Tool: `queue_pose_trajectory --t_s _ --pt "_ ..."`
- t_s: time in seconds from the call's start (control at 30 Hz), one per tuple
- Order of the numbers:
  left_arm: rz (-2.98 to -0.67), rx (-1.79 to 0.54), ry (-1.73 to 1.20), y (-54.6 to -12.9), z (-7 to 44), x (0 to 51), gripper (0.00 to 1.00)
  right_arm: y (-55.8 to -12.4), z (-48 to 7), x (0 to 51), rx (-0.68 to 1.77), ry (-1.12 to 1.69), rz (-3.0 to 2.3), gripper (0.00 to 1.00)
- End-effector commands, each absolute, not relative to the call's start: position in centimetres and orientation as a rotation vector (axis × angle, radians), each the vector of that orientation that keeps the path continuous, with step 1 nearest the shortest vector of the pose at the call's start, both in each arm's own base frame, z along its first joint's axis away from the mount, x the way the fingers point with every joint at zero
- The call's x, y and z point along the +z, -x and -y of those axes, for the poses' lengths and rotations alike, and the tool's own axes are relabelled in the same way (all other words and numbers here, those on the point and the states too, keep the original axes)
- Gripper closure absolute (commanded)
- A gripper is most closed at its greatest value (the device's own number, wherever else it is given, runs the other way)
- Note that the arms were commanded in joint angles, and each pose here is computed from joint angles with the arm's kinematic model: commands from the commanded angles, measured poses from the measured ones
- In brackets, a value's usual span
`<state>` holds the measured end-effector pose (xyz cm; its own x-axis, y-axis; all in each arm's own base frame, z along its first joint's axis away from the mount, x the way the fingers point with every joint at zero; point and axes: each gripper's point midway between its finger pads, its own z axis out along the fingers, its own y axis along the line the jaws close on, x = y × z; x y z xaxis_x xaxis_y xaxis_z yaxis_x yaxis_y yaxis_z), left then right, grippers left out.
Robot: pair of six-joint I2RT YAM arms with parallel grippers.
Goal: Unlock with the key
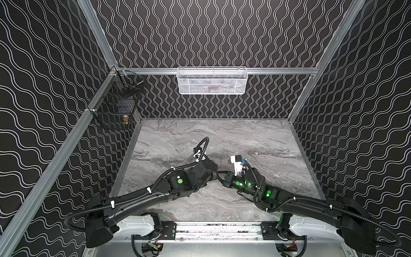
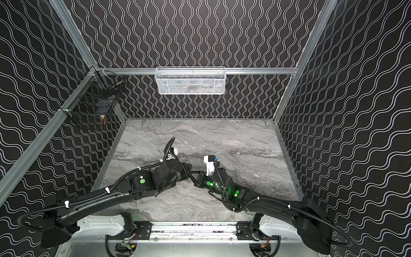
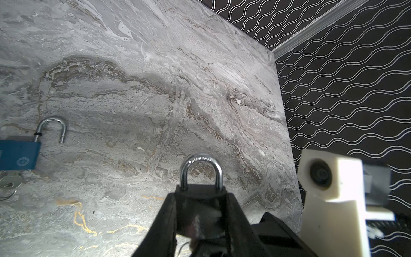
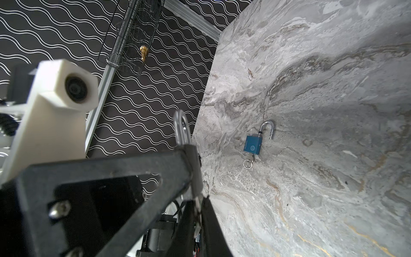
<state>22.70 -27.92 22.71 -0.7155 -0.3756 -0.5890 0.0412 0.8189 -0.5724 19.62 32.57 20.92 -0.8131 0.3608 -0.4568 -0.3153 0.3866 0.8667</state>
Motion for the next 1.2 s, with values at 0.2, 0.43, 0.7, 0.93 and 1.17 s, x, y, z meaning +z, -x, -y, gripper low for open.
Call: queue_pose_trajectory --t_s 0.2,0.43,0.7,0.93,1.17 --pt "-2.238 -0.843 0.279 -22.6 28.9 24.0 1.0 -19.8 -32.2 21.5 1.474 -0.053 -2.005 1.0" --pt "-2.247 -1.009 0.255 -21.4 30.2 24.9 1.0 -19.3 -31.9 24.3 1.561 -0.02 -1.894 1.0" --pt "-2.214 -1.22 0.233 -20.2 31.9 26.4 1.0 -18.6 -31.5 27.3 1.729 -0.009 -1.757 1.0" --pt "-2.23 -1.221 0.216 -20.0 32.2 26.4 1.0 -18.0 -31.3 29.5 1.816 0.031 -1.666 1.0" --pt "-2.202 -1.14 0.21 -20.8 31.5 26.7 1.0 -18.6 -31.2 28.8 1.711 0.044 -1.728 1.0"
